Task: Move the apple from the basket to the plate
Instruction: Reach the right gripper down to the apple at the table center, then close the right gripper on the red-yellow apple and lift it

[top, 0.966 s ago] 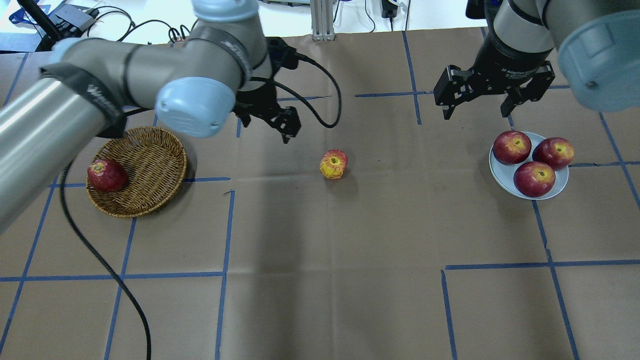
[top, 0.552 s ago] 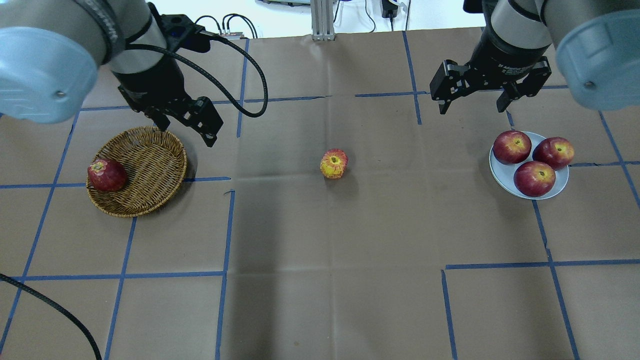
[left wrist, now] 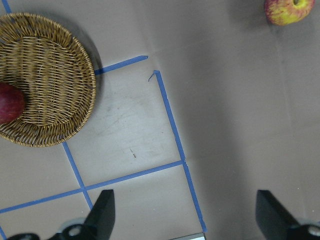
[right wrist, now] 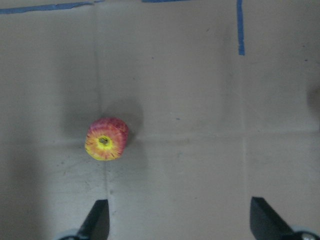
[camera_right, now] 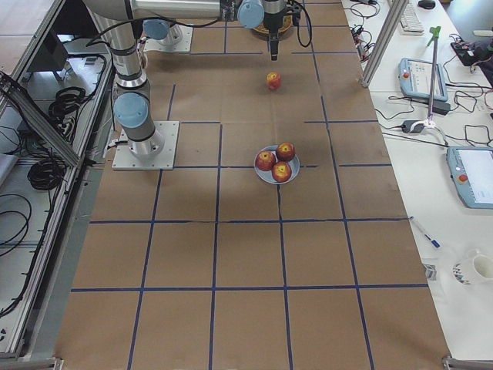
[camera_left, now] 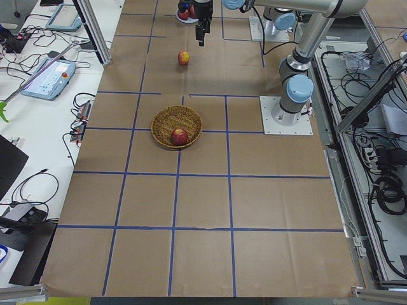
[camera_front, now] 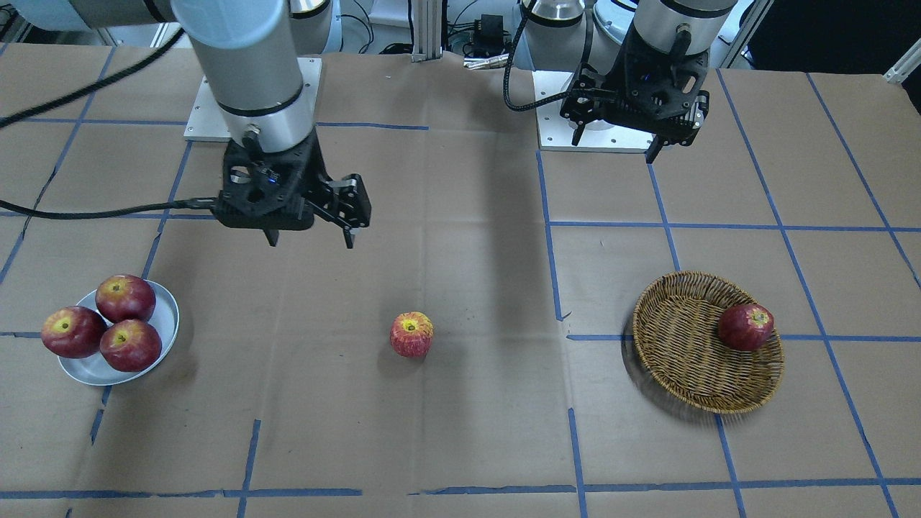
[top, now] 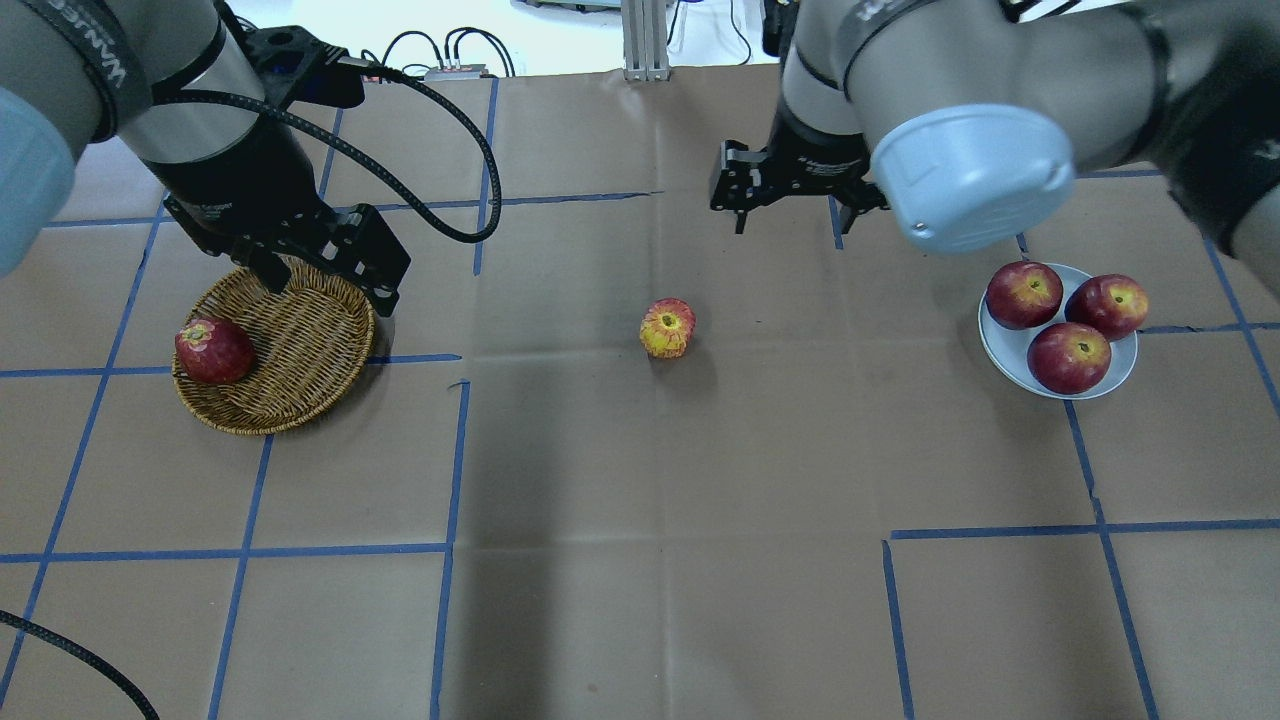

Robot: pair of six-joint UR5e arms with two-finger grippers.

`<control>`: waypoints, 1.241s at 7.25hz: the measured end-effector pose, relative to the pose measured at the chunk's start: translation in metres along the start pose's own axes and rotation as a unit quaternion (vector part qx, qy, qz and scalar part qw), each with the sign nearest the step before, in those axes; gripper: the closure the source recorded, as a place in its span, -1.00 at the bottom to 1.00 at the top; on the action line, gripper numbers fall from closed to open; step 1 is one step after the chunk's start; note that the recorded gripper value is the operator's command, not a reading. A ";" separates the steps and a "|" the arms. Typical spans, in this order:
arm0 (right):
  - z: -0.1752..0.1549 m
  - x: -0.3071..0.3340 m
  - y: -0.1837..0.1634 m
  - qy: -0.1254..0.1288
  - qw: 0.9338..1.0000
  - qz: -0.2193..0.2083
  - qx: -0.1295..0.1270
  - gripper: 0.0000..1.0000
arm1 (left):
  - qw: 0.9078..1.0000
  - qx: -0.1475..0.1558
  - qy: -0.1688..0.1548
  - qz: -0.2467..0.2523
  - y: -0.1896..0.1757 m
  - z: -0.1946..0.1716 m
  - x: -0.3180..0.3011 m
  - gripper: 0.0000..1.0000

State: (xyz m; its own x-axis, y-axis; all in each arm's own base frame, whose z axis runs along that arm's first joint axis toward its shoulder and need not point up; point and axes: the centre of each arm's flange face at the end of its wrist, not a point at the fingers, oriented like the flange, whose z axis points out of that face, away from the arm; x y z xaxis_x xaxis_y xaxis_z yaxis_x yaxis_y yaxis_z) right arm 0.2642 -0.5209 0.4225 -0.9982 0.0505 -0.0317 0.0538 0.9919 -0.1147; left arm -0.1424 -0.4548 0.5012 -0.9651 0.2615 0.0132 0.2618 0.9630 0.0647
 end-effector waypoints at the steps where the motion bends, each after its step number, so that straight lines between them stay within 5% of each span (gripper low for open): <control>1: 0.023 -0.033 0.003 -0.003 1.000 0.007 0.003 -1.00 | 1.000 0.001 0.000 -0.003 -0.002 0.004 -0.001 -0.98; 4: 0.105 -0.091 0.008 0.003 1.000 0.014 -0.002 -1.00 | 1.000 0.001 -0.001 -0.007 -0.004 0.006 -0.004 -0.98; 9: 0.209 -0.093 0.019 0.014 1.000 0.006 0.013 -1.00 | 1.000 0.003 0.000 -0.007 -0.004 0.005 -0.005 -0.98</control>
State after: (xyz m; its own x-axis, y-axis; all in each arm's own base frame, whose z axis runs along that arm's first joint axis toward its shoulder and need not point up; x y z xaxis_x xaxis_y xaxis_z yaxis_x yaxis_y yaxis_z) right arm 0.3638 -0.5311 0.2155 -0.9979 0.0653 -0.0047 0.0654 0.9879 -0.1408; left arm -0.1387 -0.4598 0.4955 -0.9689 0.2470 0.0121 0.2473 0.9671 0.0596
